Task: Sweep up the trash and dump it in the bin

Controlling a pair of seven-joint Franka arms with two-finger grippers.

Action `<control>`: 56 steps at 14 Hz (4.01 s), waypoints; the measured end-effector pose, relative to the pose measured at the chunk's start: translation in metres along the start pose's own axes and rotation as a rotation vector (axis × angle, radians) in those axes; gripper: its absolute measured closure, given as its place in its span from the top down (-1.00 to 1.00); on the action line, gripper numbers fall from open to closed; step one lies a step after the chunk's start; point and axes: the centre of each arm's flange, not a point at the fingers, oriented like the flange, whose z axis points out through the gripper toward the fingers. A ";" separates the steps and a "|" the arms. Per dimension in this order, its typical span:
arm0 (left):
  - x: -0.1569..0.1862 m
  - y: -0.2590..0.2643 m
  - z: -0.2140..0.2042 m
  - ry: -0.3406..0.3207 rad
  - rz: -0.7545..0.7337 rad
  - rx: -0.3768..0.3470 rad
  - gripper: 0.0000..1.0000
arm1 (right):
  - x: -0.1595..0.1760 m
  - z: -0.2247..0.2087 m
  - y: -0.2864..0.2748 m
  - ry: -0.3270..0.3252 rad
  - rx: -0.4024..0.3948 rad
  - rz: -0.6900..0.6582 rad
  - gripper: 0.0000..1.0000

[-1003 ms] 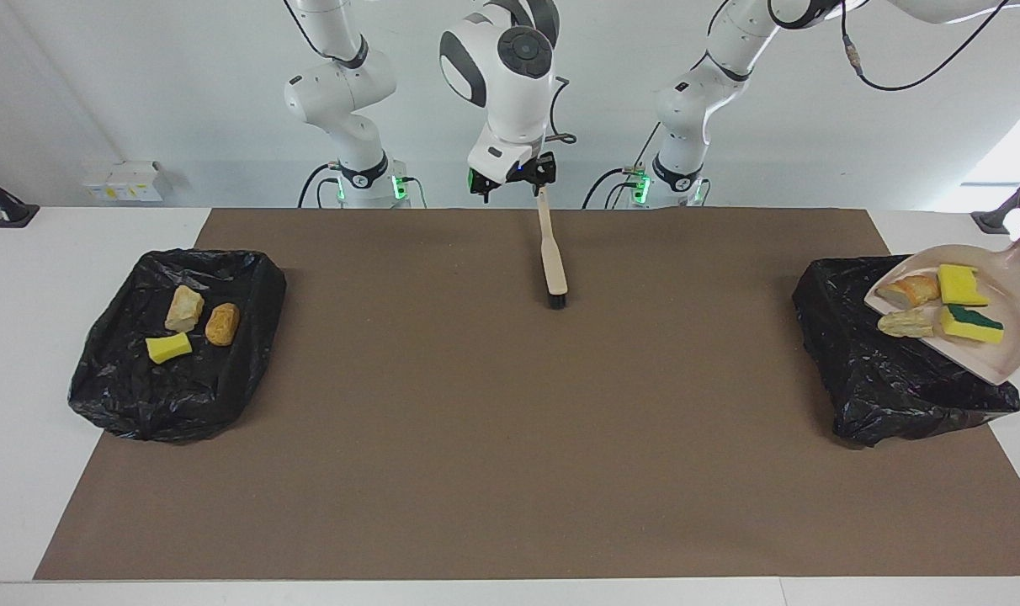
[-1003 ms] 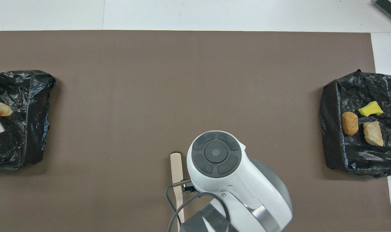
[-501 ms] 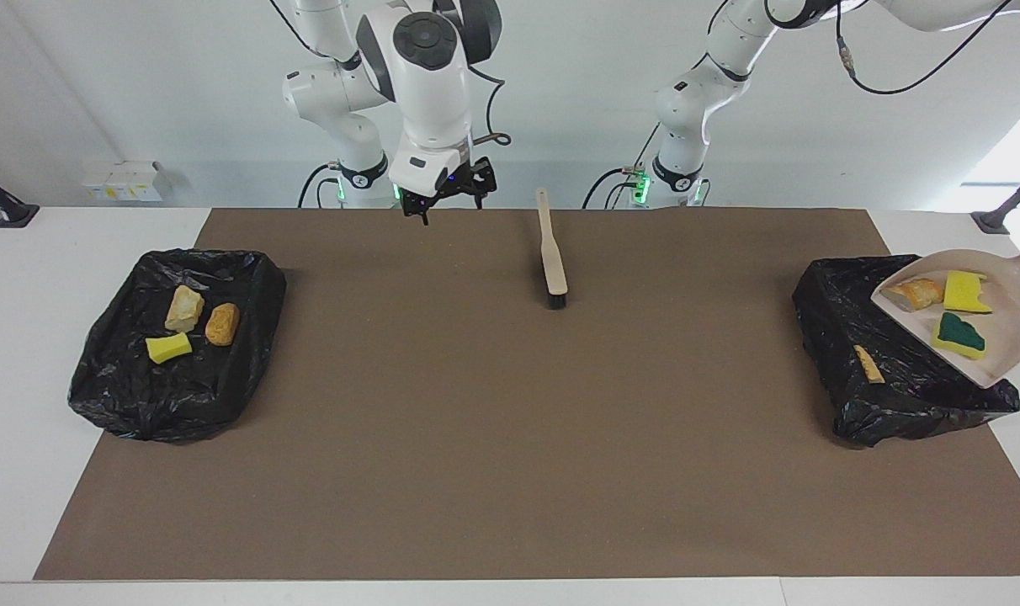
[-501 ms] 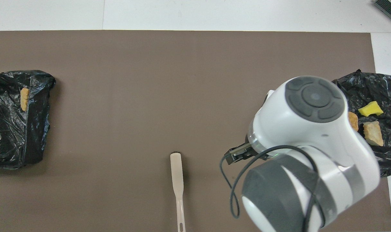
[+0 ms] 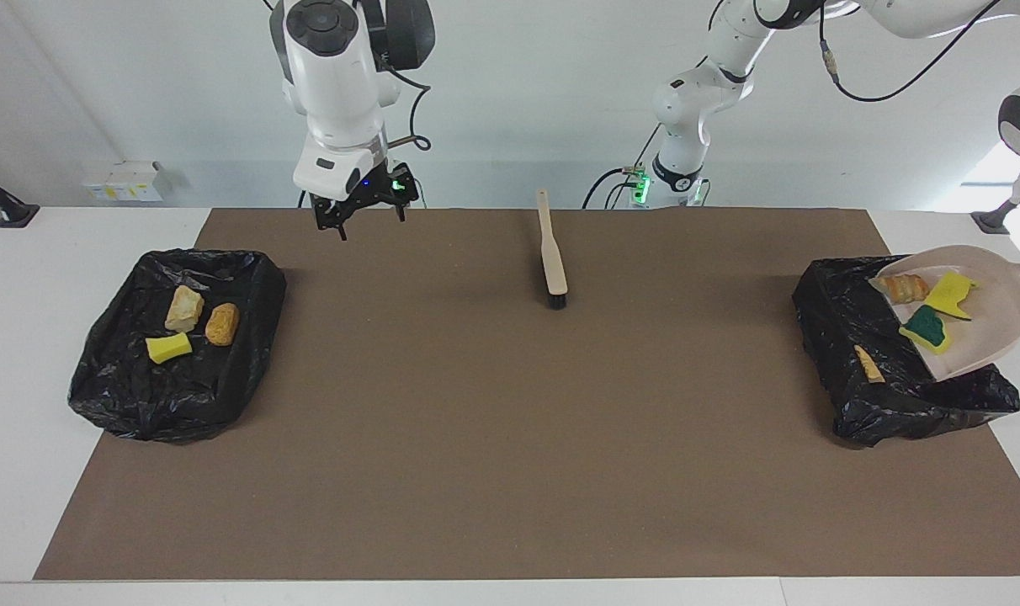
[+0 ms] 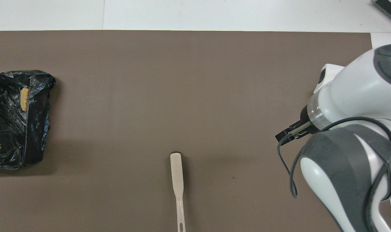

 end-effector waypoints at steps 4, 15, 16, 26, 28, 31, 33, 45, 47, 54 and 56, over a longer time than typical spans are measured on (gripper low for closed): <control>0.012 -0.010 -0.013 -0.067 0.058 0.027 -0.37 | -0.009 -0.003 0.055 0.042 -0.011 0.080 1.00; 0.037 -0.027 -0.048 -0.225 0.170 0.075 -0.37 | -0.026 -0.008 0.138 0.153 -0.048 0.225 1.00; 0.048 -0.032 -0.060 -0.256 0.191 0.089 -0.37 | -0.028 -0.008 0.144 0.154 -0.052 0.236 1.00; 0.065 -0.013 -0.083 -0.367 0.079 0.087 -0.37 | -0.042 -0.023 0.154 0.130 0.029 0.536 1.00; 0.057 -0.008 -0.094 -0.334 0.038 0.105 -0.37 | -0.041 -0.022 0.156 0.129 0.035 0.539 1.00; 0.045 -0.003 -0.110 -0.253 -0.023 0.132 -0.37 | -0.041 -0.022 0.155 0.130 0.036 0.537 1.00; 0.041 -0.003 -0.116 -0.228 -0.032 0.142 -0.37 | -0.041 -0.023 0.155 0.131 0.036 0.537 1.00; 0.047 0.020 -0.159 0.161 -0.220 0.132 -0.37 | -0.037 -0.027 0.146 0.138 0.033 0.521 1.00; 0.058 0.027 -0.169 0.230 -0.300 0.107 -0.37 | -0.036 -0.027 0.145 0.140 0.032 0.517 1.00; 0.197 0.034 -0.194 0.393 -0.602 -0.046 -0.37 | -0.038 -0.025 0.145 0.118 0.035 0.519 1.00; 0.250 0.040 -0.210 0.412 -0.736 -0.101 -0.37 | -0.045 -0.025 0.147 0.073 0.045 0.527 1.00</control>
